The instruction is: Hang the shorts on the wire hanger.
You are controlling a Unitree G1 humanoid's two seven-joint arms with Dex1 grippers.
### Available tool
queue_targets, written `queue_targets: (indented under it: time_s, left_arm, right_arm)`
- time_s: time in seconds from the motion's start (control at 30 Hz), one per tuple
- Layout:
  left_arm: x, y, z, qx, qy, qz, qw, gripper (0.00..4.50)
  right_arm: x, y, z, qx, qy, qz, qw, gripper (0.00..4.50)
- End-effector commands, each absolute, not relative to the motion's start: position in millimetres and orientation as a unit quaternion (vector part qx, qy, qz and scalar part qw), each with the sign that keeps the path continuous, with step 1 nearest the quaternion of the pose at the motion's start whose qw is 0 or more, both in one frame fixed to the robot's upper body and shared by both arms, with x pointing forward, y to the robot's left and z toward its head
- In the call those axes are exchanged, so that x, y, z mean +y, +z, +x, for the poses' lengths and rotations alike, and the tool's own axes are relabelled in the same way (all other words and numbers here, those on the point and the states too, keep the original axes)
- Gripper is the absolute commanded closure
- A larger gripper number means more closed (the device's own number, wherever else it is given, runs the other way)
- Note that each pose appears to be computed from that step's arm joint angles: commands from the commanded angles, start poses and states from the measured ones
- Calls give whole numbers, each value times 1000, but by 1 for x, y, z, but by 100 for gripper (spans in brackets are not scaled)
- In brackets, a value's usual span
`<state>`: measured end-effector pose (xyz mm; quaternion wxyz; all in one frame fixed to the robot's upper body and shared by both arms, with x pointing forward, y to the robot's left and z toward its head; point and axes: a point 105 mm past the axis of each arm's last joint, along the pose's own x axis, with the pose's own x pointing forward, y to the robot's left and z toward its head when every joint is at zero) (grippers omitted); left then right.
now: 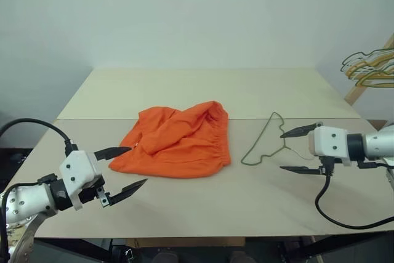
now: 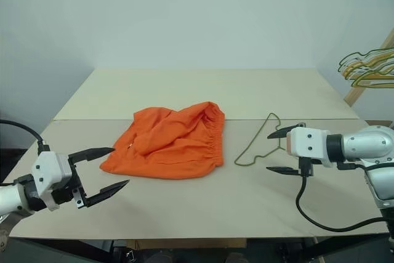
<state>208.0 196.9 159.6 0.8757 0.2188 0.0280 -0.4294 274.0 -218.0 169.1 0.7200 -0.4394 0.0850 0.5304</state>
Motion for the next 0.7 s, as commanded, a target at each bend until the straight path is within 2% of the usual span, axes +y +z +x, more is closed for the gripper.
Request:
queue_targets:
  time_s: [0.03,0.53,0.7]
  left_arm:
    - [197,169,208,10,-419,236,877,0]
    - [194,164,211,16,-432,246,867,0]
    - [194,156,209,32,-443,249,861,0]
  right_arm:
    - [-215,179,276,64,528,-453,716,4]
    - [-204,178,276,56,544,-447,708,4]
    - [-186,174,278,54,556,-470,684,4]
